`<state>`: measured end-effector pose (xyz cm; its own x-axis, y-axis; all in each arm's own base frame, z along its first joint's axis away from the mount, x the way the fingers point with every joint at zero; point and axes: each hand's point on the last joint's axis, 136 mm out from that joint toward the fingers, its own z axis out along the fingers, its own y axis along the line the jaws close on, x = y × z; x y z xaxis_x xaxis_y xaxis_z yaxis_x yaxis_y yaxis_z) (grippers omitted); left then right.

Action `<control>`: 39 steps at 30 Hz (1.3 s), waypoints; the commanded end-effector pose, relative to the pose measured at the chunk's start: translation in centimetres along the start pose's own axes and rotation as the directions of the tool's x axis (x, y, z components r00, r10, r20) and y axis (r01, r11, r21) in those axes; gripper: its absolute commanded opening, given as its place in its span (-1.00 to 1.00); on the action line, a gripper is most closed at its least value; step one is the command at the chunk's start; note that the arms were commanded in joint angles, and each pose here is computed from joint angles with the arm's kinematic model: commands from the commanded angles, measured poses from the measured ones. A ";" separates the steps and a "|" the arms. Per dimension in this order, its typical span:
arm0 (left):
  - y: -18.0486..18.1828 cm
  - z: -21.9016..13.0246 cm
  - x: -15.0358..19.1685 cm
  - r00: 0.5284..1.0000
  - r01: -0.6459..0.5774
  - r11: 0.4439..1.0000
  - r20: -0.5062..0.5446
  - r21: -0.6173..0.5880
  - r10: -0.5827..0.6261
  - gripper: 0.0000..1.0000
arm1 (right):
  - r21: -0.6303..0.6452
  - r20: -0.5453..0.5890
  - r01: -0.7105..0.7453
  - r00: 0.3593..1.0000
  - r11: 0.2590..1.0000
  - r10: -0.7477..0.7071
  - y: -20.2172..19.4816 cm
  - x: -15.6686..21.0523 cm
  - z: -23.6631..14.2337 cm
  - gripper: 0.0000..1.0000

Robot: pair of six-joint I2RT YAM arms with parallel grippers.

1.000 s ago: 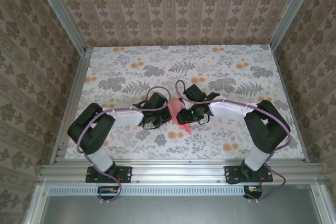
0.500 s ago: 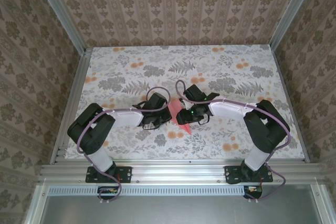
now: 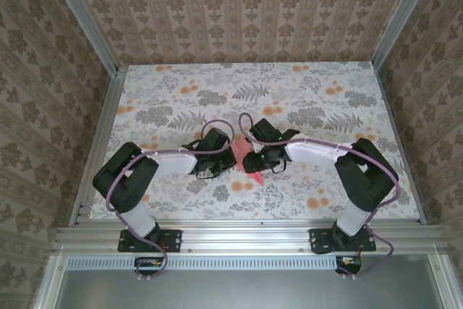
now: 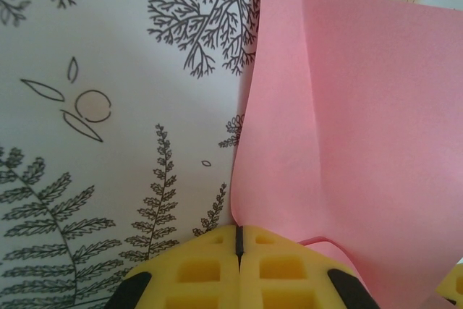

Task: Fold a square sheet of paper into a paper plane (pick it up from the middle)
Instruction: Move a paper plane to the center of the table.

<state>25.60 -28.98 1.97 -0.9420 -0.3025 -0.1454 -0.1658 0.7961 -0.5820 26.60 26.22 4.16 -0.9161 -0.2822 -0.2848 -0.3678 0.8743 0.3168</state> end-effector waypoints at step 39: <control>1.6 0.2 0.4 1.000 -0.009 0.999 -0.028 -0.040 0.008 -1.00 | -0.032 0.151 0.082 0.986 0.996 -0.077 1.9 -2.5 -4.2 -0.19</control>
<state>25.62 -28.92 1.98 -0.9435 -0.3014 -0.1376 -0.1680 0.7931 -0.5854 27.01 26.72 6.59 -0.8688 -0.3385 -0.3615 -0.4420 0.8592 0.2576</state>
